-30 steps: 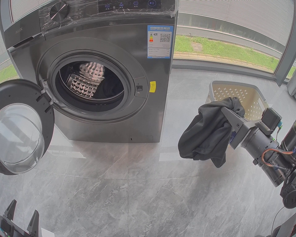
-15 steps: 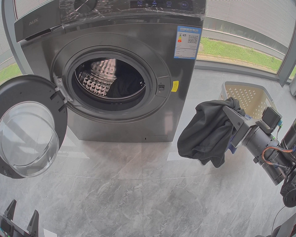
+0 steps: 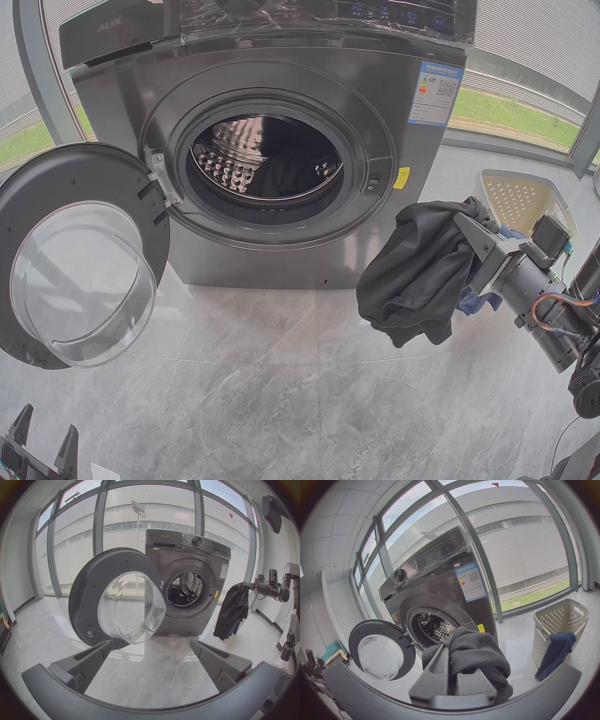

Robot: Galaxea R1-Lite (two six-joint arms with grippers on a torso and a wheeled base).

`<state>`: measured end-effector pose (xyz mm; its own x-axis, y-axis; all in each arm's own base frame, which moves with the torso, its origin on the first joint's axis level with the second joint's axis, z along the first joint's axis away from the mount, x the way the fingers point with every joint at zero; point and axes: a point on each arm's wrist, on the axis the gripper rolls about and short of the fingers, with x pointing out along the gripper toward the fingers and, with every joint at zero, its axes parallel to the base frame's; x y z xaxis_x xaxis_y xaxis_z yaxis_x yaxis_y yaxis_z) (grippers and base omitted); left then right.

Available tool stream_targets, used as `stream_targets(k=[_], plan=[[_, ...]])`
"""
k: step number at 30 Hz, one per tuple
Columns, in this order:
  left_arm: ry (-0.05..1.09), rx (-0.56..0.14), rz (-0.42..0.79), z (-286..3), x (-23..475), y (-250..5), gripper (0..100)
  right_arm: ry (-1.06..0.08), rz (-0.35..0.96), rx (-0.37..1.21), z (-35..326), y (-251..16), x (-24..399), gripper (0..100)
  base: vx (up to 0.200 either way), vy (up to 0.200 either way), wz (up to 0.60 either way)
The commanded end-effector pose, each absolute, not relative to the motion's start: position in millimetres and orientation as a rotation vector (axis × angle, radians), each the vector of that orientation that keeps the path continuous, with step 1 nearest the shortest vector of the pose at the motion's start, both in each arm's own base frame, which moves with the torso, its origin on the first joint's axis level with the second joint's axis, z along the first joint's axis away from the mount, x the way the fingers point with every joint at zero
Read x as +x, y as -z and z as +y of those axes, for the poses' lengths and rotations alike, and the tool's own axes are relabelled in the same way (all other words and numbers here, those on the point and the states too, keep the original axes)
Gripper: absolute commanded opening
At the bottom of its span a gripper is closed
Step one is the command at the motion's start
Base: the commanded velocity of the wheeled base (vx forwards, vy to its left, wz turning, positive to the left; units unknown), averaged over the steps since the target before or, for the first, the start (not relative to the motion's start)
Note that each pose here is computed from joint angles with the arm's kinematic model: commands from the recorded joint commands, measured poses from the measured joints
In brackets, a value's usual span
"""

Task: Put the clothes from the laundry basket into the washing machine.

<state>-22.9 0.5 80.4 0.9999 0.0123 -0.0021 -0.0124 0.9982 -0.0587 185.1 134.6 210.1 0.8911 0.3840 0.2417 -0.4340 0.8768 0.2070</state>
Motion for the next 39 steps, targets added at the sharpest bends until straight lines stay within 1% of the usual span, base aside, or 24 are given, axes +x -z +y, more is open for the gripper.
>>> stream_targets(k=[1, 3, 12, 27, 39], plan=[[-0.012, -0.06, 0.004, 0.5, -22.7, -75.7, 100, -0.429, -0.192, 0.259, 134.9, -209.1, 185.4, 0, 0.2, 0.0, 0.0], [-0.012, -0.06, 0.004, 0.5, -22.7, -75.7, 100, -0.429, -0.194, 0.26, 134.8, -209.3, 185.4, 0, 0.2, 0.0, 0.0], [-0.012, -0.058, 0.004, 0.5, -22.7, -75.7, 100, -0.428, -0.19, 0.258, 134.4, -208.4, 185.4, 0, 0.0, 0.0, 0.0], [-0.012, -0.06, 0.004, 0.5, -22.7, -75.7, 100, -0.432, -0.183, 0.254, 134.9, -206.5, 185.4, 0, 0.0, 0.2, 0.0], [-0.012, -0.058, 0.004, 0.5, -22.7, -75.7, 100, -0.448, -0.159, 0.251, 138.6, -201.3, 185.9, 0, 0.0, 0.0, 0.0]])
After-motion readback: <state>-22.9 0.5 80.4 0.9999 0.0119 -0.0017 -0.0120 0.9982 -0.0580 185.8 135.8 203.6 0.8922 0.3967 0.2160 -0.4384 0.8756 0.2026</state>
